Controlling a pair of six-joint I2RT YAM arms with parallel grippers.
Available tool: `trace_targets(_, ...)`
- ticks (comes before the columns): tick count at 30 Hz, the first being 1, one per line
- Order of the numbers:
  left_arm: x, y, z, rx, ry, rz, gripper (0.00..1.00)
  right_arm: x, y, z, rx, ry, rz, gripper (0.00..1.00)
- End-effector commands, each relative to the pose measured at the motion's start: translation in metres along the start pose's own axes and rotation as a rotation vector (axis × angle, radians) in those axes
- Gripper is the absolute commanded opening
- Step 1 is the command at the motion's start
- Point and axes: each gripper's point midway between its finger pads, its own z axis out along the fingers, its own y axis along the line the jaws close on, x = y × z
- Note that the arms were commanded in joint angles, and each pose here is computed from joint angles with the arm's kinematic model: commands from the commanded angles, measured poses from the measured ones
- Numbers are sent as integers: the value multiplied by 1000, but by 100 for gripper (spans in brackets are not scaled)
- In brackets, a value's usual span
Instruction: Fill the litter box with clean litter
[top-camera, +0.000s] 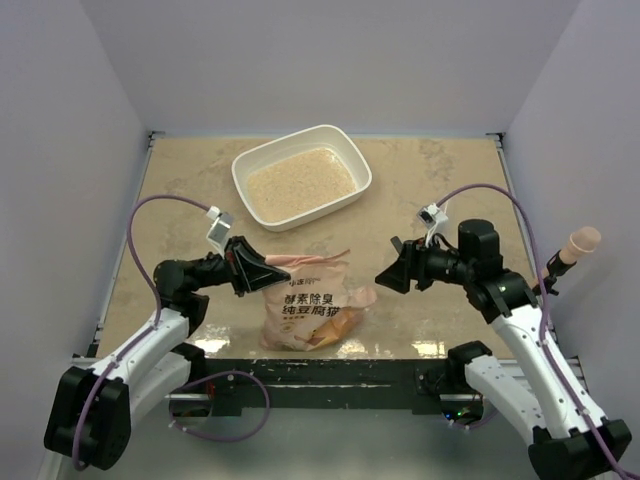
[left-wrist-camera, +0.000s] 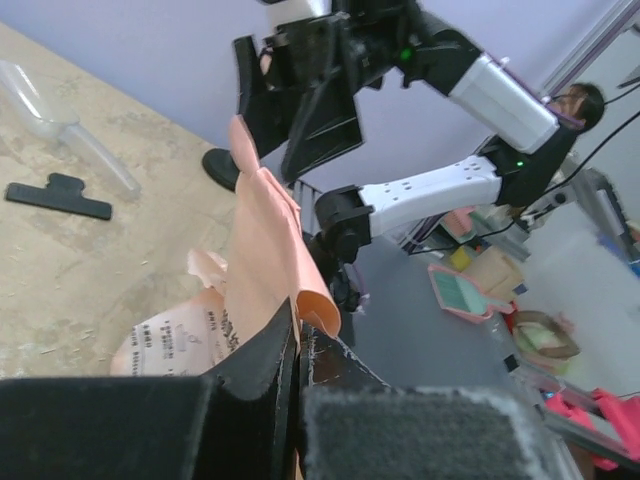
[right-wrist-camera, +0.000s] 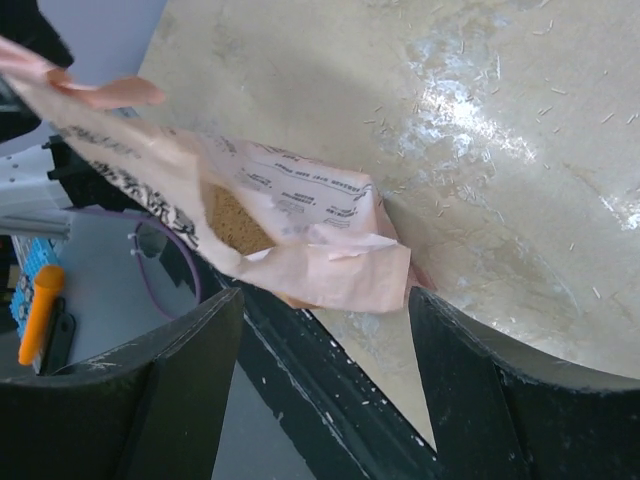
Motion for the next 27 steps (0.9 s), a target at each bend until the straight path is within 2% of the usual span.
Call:
trace_targets(1, -24, -41, -4, 146, -119, 194, 0, -10, -15, 21, 11, -23, 36, 71)
trace_targets(13, -24, -75, -10, 278, -89, 236, 0, -10, -34, 51, 21, 2, 135, 71)
trace_targets(20, -19, -73, -11, 266, -78, 235, 0, 13, -31, 69, 107, 133, 93, 71)
trace_targets(23, -20, -74, -11, 268, -78, 237, 0, 26, -31, 75, 81, 169, 115, 72)
trace_targets(25, -20, -73, -10, 266, -74, 237, 0, 37, -22, 77, 1, 186, 137, 72)
trace_targets(27, -20, -73, -10, 267, -68, 238, 0, 36, -13, 77, -51, 159, 159, 72)
